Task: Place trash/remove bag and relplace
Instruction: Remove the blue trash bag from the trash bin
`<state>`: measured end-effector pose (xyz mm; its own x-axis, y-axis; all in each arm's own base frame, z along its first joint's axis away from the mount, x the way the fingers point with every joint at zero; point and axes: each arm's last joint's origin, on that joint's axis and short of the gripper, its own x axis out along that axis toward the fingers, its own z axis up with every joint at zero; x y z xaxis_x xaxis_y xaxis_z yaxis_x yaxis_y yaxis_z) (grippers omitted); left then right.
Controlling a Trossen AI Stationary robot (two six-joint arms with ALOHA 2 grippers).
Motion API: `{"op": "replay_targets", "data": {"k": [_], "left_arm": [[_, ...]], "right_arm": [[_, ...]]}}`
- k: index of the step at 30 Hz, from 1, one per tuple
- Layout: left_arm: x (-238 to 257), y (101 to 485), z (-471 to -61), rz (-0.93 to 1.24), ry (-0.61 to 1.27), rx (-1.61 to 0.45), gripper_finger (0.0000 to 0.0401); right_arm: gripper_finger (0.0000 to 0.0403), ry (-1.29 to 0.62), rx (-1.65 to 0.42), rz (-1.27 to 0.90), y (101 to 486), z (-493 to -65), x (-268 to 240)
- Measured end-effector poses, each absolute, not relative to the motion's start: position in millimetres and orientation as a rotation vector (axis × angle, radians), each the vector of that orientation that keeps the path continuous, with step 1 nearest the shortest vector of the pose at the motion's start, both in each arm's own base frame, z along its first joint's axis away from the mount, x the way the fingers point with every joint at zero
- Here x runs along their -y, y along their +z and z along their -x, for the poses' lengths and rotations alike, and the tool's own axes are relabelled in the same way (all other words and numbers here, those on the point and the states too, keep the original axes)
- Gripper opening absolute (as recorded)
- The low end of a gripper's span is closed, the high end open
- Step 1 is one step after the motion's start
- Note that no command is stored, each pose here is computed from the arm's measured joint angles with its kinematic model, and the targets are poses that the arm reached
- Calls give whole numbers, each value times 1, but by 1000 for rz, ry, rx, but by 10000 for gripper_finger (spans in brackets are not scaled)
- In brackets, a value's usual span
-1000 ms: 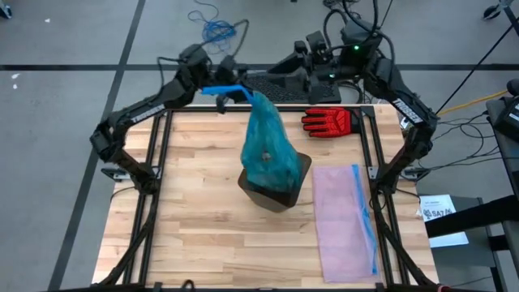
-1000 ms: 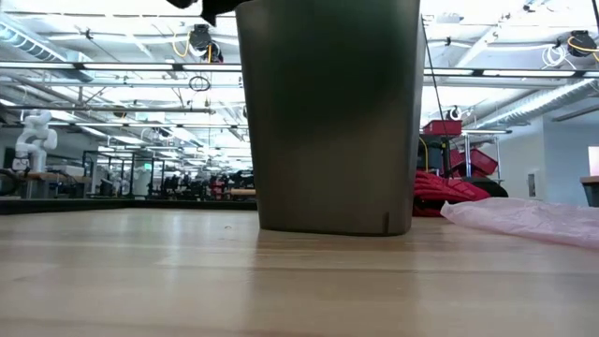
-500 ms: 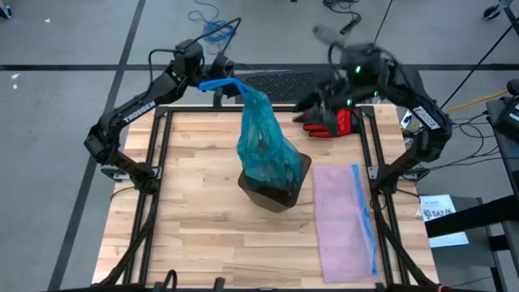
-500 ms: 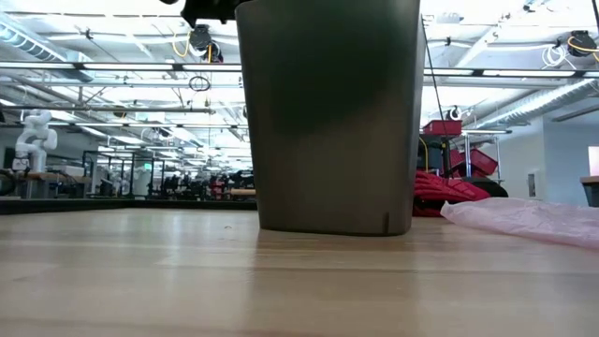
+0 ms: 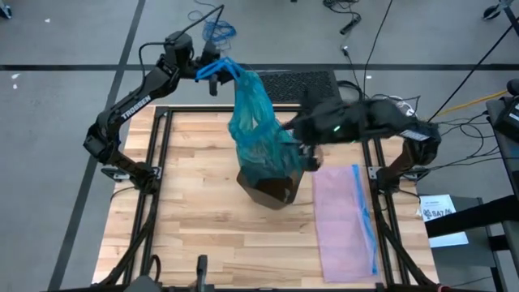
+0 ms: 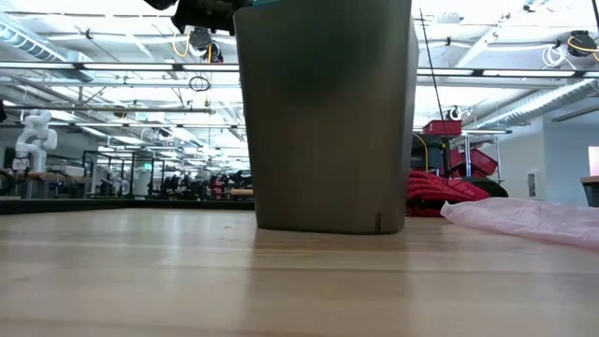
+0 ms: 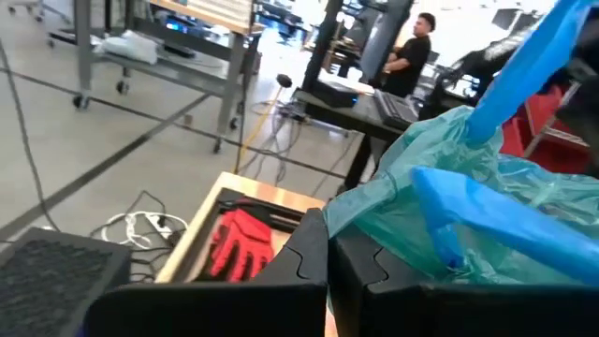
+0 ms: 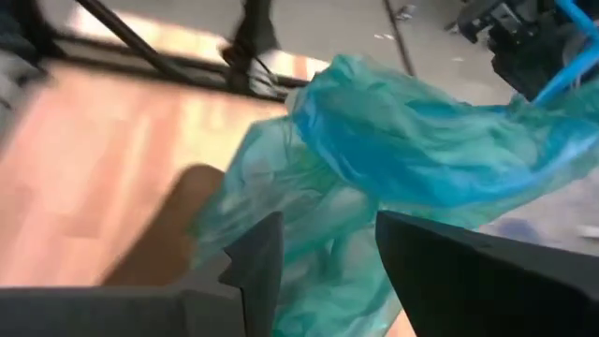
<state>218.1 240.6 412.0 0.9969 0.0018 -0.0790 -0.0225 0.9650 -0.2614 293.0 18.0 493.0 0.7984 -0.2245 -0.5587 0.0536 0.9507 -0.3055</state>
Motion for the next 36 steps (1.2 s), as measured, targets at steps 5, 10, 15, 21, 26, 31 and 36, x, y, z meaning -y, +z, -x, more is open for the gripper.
{"op": "replay_targets", "data": {"k": [5, 10, 15, 21, 26, 31, 36], "left_arm": [[-244, 412, -214, 242, 28, -77, 0], [-245, 412, -213, 241, 33, -76, 0], [-245, 412, -213, 250, 22, -77, 0], [-243, 412, -214, 269, 15, -78, 0], [-239, 412, -219, 279, -47, -82, 0], [-234, 411, -223, 286, -73, -91, 0], [-228, 409, -228, 300, -98, -114, 0]], "right_arm": [[164, -205, -644, 482, 468, -341, -36], [164, -269, -666, 671, 441, -382, -48], [162, -458, -722, 859, 425, -404, -48], [96, -503, -724, 891, 424, -409, -44], [10, -525, -689, 855, 437, -401, -42], [2, -579, -570, 670, 467, -387, -40], [1, -555, -460, 427, 487, -367, -31]]}}
